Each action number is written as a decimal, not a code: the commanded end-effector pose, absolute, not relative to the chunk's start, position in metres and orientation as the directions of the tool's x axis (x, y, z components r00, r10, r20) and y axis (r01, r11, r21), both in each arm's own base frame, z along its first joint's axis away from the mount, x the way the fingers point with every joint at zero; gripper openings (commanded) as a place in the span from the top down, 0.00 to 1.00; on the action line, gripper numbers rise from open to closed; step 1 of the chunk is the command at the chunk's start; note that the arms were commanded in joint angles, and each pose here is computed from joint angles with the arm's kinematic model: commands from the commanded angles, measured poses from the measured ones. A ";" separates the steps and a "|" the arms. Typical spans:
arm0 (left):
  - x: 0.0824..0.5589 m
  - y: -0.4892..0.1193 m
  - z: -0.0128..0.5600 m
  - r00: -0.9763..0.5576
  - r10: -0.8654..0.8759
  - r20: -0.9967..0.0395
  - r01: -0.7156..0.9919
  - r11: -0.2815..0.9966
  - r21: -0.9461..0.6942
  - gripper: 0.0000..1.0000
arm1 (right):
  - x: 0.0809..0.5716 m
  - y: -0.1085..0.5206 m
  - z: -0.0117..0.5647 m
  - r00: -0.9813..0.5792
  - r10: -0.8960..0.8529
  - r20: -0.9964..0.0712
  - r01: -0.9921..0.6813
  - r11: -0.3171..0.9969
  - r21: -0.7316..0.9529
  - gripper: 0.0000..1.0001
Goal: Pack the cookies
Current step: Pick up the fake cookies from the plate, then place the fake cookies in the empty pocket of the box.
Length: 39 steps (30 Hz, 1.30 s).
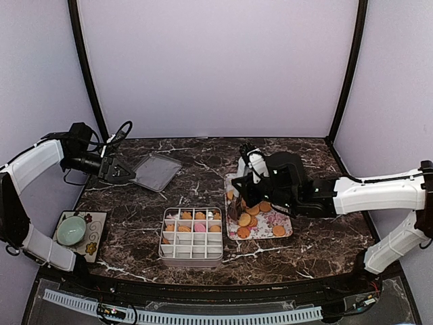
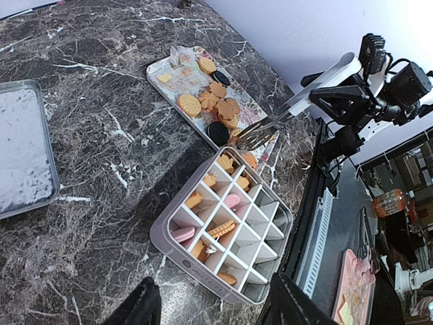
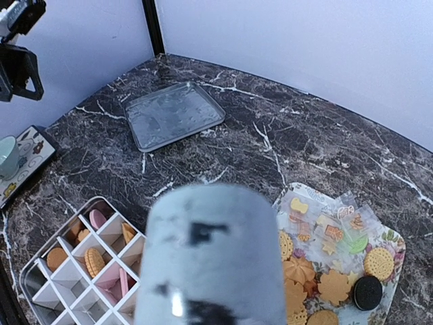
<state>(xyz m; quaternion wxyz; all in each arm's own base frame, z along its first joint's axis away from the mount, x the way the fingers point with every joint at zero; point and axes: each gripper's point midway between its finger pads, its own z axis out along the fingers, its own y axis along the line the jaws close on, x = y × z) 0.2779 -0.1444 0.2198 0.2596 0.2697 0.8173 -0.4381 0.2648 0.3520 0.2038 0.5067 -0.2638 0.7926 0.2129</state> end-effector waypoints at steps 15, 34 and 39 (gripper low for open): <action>0.274 -0.144 0.223 -0.720 0.213 -0.661 0.670 0.462 -0.581 0.44 | 0.185 0.476 0.316 -0.155 -0.122 -0.980 -0.854 0.515 0.071 0.93; 0.274 -0.144 0.226 -0.718 0.208 -0.664 0.672 0.457 -0.583 0.44 | 0.167 0.513 0.251 -0.216 -0.236 -0.947 -0.889 0.449 0.091 0.93; 0.275 -0.144 0.227 -0.718 0.207 -0.664 0.671 0.459 -0.582 0.44 | 0.168 0.507 0.255 -0.217 -0.233 -0.948 -0.883 0.461 0.088 0.90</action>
